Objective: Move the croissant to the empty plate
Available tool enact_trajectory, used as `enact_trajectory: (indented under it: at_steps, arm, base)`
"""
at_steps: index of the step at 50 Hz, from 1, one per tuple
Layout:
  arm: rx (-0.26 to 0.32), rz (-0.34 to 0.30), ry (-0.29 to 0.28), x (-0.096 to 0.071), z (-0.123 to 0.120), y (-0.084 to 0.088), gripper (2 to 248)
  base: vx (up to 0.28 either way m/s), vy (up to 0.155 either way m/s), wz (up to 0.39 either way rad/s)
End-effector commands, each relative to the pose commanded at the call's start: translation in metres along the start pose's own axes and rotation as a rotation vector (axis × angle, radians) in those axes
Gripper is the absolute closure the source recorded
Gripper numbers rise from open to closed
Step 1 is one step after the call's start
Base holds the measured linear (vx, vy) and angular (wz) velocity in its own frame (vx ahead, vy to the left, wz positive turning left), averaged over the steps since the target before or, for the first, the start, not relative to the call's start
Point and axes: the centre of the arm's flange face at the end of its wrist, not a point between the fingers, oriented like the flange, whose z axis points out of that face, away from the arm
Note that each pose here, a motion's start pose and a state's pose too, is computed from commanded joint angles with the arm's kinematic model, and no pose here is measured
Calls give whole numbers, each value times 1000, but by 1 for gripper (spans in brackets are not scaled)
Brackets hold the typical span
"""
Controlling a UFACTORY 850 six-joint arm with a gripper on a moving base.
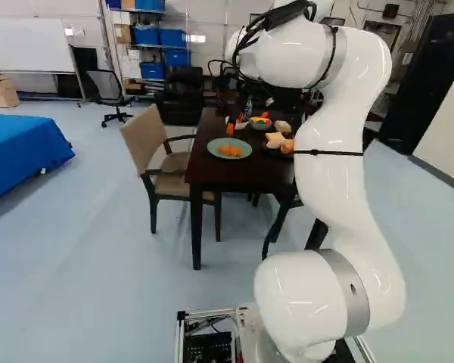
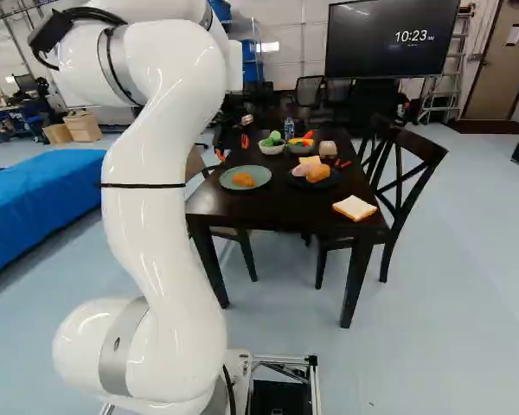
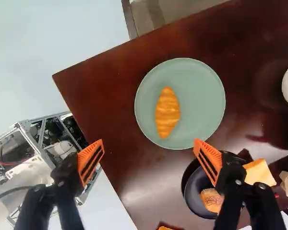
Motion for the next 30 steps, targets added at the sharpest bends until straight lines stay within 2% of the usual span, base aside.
enact_trajectory:
  at_steps: [30]
  arm:
    - [-141,151,50,-21,21,-27,3]
  base:
    - [0,0,0]
